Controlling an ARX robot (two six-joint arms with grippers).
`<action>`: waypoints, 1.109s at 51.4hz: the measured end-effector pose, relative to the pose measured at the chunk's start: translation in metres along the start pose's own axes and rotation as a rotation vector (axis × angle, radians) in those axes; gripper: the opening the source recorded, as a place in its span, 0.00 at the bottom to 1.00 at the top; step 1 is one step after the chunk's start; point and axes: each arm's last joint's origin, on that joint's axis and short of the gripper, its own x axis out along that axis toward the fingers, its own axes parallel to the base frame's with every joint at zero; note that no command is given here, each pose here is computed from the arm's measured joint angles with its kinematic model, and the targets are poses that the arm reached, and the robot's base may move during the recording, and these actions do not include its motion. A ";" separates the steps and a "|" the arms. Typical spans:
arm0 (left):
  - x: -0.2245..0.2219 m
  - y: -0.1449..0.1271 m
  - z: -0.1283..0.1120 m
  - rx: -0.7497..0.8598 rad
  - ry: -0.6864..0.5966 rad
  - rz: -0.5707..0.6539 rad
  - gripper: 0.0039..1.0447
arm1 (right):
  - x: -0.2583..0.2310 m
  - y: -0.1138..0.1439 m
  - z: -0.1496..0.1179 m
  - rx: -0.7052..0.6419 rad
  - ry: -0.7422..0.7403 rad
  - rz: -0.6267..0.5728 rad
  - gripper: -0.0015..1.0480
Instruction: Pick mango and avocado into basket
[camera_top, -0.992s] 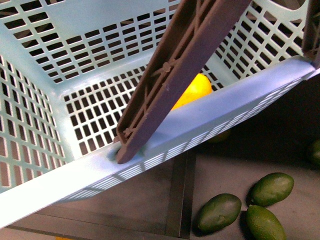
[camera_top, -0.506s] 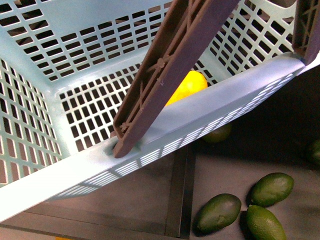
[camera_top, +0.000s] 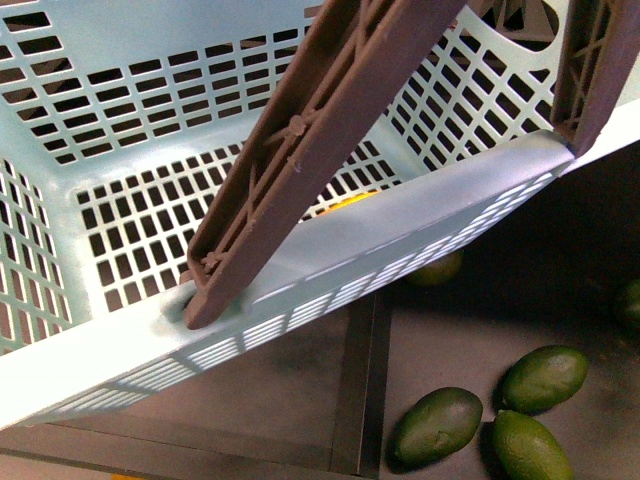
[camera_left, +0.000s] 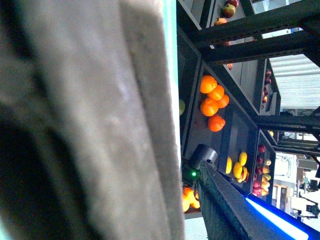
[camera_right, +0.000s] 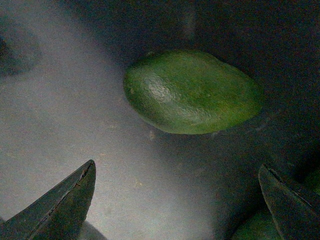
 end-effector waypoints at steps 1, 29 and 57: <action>0.000 0.000 0.000 0.000 0.000 0.000 0.27 | 0.002 -0.001 0.000 -0.019 0.000 0.002 0.92; 0.000 0.000 0.000 0.000 0.005 -0.003 0.27 | 0.041 -0.025 0.015 -0.214 0.009 0.018 0.92; 0.000 0.000 0.000 0.000 0.004 -0.002 0.27 | 0.067 -0.027 0.037 -0.248 -0.027 0.050 0.92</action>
